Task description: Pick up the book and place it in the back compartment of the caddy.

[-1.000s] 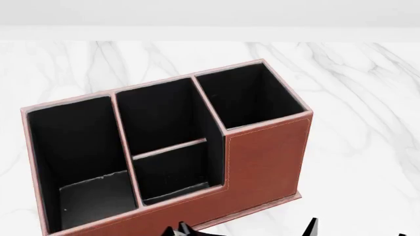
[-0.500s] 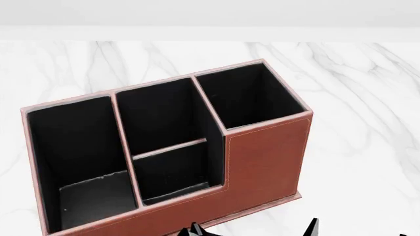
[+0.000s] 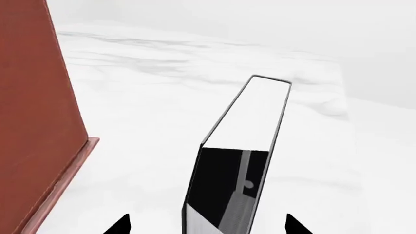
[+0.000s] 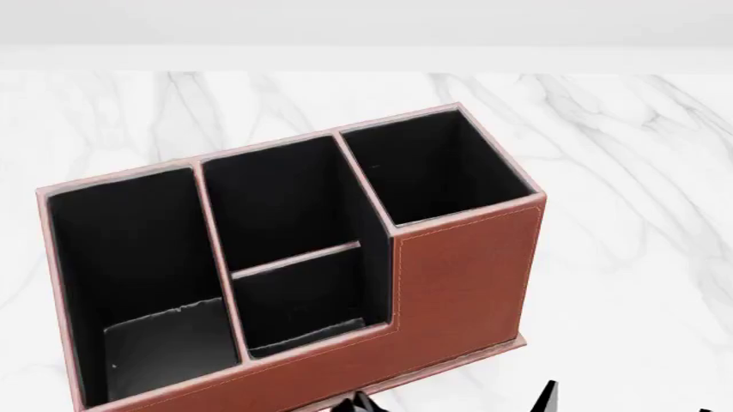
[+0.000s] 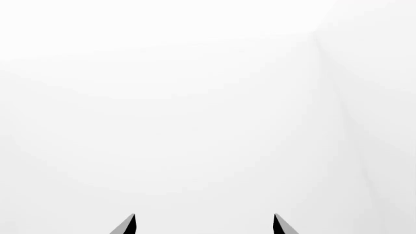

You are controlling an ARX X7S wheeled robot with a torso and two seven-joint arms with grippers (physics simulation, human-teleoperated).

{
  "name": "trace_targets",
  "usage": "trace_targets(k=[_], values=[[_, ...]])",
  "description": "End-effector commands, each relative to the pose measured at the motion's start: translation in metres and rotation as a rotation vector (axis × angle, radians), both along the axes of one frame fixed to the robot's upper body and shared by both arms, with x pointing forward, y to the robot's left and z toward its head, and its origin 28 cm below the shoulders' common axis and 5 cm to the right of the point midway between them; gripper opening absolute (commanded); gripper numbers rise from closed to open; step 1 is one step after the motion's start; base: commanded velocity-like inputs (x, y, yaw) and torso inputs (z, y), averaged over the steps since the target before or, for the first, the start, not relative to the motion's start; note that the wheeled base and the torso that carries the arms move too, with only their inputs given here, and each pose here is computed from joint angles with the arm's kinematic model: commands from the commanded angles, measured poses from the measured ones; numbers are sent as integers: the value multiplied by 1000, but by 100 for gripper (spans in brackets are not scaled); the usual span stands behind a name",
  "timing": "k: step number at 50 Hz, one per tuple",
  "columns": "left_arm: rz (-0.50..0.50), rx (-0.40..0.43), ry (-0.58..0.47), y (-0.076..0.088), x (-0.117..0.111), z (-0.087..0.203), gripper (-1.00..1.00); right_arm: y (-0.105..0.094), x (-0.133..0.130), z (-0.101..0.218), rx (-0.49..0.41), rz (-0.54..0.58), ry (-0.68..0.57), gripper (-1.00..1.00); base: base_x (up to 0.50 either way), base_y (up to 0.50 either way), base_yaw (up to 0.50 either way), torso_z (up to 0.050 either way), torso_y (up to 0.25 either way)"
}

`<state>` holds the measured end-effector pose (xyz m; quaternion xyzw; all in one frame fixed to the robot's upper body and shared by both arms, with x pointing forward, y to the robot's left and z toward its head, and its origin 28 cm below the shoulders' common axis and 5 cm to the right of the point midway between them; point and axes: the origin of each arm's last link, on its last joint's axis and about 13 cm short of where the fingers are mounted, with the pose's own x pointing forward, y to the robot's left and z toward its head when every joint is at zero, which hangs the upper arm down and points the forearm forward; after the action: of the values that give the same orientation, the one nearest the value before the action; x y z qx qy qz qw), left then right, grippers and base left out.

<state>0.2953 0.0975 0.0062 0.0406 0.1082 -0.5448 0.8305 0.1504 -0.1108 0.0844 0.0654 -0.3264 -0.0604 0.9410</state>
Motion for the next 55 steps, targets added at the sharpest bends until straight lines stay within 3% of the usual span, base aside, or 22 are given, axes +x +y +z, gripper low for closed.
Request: trace_targets(k=[1, 2, 24, 55], values=[[-31, 2, 11, -6, -1, 0, 100, 0, -1, 1, 2, 0, -1, 100, 0, 0, 0, 0, 0], [-32, 5, 10, -6, -2, -1, -100, 0, -1, 1, 2, 0, -1, 100, 0, 0, 0, 0, 0], [-68, 6, -1, -1, -7, 5, -100, 0, -1, 1, 2, 0, -1, 100, 0, 0, 0, 0, 0], [51, 38, -107, 46, -7, 31, -100, 0, -2, 0, 2, -4, -1, 100, 0, 0, 0, 0, 0]])
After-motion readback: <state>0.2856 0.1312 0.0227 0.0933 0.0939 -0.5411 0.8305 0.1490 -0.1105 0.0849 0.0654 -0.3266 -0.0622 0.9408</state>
